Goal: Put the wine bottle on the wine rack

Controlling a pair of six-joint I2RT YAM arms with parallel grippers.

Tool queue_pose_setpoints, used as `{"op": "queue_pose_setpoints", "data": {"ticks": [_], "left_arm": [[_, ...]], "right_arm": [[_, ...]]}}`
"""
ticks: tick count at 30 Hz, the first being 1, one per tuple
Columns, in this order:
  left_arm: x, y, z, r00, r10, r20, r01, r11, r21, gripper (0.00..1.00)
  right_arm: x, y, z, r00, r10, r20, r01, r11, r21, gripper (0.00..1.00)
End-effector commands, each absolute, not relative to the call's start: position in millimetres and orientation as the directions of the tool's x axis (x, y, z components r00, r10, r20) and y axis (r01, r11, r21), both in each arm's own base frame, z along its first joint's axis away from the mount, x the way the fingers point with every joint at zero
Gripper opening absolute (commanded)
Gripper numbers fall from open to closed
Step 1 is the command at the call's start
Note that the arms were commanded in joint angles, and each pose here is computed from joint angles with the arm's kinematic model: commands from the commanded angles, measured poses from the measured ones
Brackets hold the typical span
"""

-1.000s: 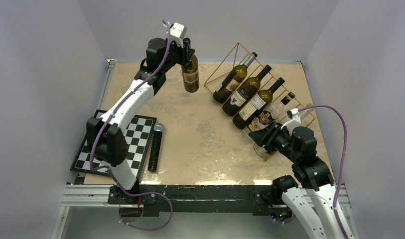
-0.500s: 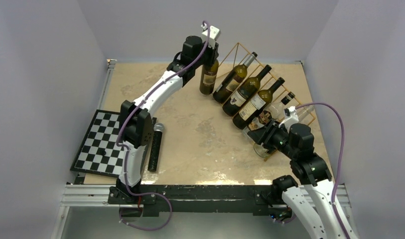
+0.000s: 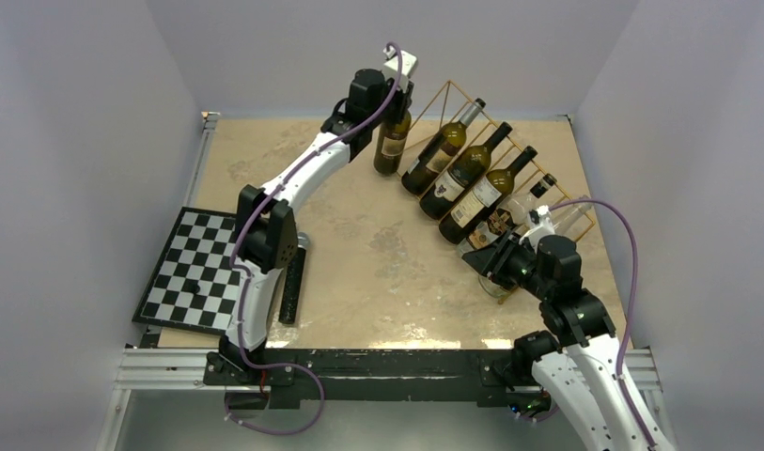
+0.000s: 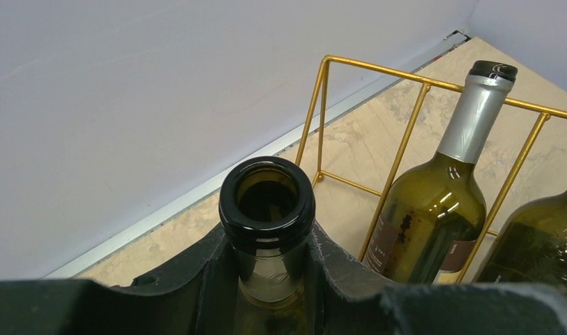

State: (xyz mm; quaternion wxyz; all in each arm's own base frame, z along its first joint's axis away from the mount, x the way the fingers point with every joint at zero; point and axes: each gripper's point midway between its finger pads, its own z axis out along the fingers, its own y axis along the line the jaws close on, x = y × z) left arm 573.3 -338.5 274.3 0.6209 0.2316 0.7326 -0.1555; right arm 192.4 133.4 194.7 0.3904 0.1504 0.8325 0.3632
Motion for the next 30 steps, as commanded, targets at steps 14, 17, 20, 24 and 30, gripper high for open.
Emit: {"op": "queue_pose_setpoints", "data": {"ticks": [14, 17, 20, 24, 30], "left_arm": [[586.5, -385.2, 286.0, -0.023, -0.02, -1.0, 0.617, 0.786, -0.029, 0.0], [586.1, -389.3, 271.6, -0.037, -0.023, -0.999, 0.626, 0.778, -0.041, 0.0], [582.1, -395.2, 258.4, -0.049, -0.027, -0.998, 0.65, 0.758, -0.053, 0.01], [577.4, -401.5, 241.2, -0.07, -0.03, -0.997, 0.676, 0.734, -0.07, 0.02], [570.0, -412.2, 229.5, -0.068, -0.08, -0.995, 0.721, 0.685, -0.104, 0.07]], "right_arm": [[202.1, 139.5, 199.4, -0.648, 0.536, -0.541, -0.052, 0.678, 0.733, 0.38], [201.7, 139.1, 196.8, -0.651, 0.535, -0.538, -0.046, 0.68, 0.732, 0.38], [201.2, 139.5, 194.0, -0.656, 0.533, -0.534, -0.043, 0.681, 0.731, 0.38], [201.4, 139.3, 192.9, -0.656, 0.533, -0.534, -0.041, 0.682, 0.731, 0.38], [200.8, 138.9, 192.5, -0.656, 0.535, -0.533, -0.039, 0.681, 0.731, 0.38]]}}
